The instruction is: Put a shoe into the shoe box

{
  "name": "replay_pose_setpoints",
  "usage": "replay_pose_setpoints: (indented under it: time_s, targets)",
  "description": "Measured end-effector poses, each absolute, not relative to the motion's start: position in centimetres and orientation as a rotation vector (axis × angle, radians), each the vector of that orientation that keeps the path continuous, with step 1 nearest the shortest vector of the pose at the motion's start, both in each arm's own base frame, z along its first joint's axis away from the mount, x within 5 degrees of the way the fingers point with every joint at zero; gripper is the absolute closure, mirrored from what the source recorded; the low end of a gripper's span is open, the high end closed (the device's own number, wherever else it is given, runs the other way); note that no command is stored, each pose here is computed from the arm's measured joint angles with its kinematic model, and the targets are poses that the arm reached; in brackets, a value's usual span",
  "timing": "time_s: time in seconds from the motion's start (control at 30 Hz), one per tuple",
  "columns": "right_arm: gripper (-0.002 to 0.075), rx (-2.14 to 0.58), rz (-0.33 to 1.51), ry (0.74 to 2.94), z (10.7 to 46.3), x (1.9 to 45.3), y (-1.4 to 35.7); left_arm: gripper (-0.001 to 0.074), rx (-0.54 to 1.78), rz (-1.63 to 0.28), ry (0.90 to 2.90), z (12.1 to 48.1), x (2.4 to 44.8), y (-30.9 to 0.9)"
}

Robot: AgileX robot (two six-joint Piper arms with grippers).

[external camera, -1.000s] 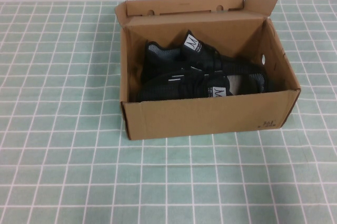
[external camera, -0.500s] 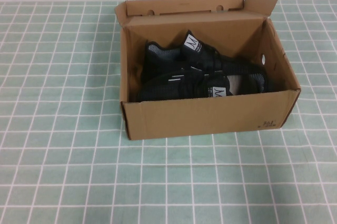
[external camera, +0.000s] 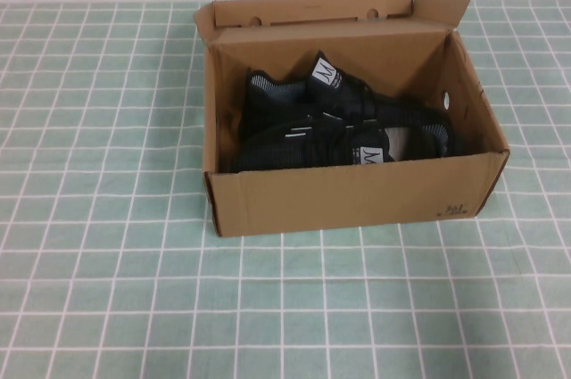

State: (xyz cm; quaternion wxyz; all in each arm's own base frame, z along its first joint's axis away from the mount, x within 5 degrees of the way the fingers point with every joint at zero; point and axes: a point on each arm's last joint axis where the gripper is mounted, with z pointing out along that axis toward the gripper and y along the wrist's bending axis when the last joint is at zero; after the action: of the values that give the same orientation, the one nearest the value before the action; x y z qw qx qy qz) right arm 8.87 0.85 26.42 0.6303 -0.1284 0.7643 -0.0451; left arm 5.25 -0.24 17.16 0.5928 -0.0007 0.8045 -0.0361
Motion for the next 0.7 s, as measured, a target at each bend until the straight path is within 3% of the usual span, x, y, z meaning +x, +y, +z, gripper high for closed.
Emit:
replay_pose_setpoints:
  time_s: [0.4, 0.7]
  targets:
    - [0.0732, -0.188, -0.046, 1.502, 28.2, 5.0, 0.7, 0.0733, -0.002, -0.084, 1.871, 17.2, 5.2, -0.2]
    - [0.0733, -0.120, -0.042, 1.540, 26.5, 5.2, 0.5, 0.0733, 0.001, -0.079, 1.870, 17.2, 5.2, -0.2]
